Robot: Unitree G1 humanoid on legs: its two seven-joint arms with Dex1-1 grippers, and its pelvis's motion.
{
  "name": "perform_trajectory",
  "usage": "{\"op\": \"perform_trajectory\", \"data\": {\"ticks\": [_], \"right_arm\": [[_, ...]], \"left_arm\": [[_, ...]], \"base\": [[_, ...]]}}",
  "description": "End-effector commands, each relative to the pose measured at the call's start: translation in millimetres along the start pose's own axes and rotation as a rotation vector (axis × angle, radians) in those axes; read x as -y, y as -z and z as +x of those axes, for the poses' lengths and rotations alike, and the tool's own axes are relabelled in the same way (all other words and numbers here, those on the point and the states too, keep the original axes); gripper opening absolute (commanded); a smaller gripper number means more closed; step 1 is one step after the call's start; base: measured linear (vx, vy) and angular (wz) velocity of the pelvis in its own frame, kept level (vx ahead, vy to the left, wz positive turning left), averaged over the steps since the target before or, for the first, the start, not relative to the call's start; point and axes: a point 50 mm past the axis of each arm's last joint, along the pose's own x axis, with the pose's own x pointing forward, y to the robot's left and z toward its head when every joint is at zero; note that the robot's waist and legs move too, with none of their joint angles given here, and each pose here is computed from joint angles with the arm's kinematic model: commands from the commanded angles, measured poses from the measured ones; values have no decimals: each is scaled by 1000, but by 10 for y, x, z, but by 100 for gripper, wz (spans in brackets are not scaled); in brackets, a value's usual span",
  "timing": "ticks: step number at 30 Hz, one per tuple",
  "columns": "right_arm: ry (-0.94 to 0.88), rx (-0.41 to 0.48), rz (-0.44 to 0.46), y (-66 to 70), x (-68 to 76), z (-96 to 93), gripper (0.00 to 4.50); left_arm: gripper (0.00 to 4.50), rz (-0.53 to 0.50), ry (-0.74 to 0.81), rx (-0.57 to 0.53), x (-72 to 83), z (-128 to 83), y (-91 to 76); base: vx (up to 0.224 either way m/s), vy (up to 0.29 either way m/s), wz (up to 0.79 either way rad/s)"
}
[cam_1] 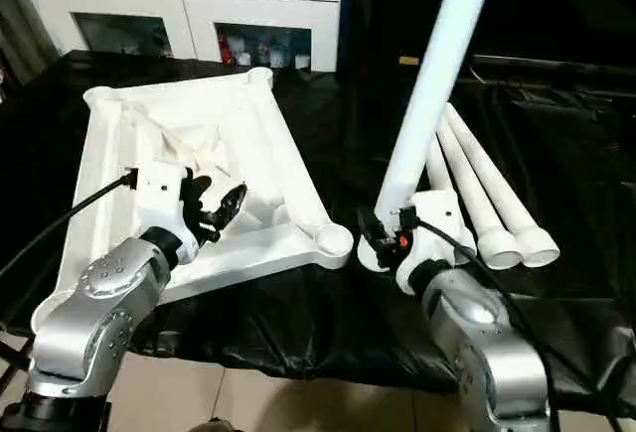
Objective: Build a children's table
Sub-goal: Pick table leg, then insert table leg to table base
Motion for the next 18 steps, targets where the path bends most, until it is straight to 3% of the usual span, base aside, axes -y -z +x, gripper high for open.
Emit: {"op": "perform_trajectory", "data": {"ticks": [1,7,8,13,14,18], "right_arm": [[-40,13,19,-53,26,20,189],[-145,23,58,-137,108,59,189],[-157,25,65,-145,134,69,189],[-236,12,82,-137,192,89,189],[-251,5,80,-131,191,91,189],[-308,-7,66,-127,160,101,189]], "left_arm": [[343,6,139,-12,113,-12,10],[392,110,440,-140,238,-3,152],[359,133,481,-172,238,5,191],[336,189,586,-285,193,87,297],[295,206,592,-297,182,112,307],[285,254,582,-319,103,239,324]], "base": [[0,0,0],[0,0,0],[0,0,0],[0,0,0],[0,0,0],[0,0,0]]}}
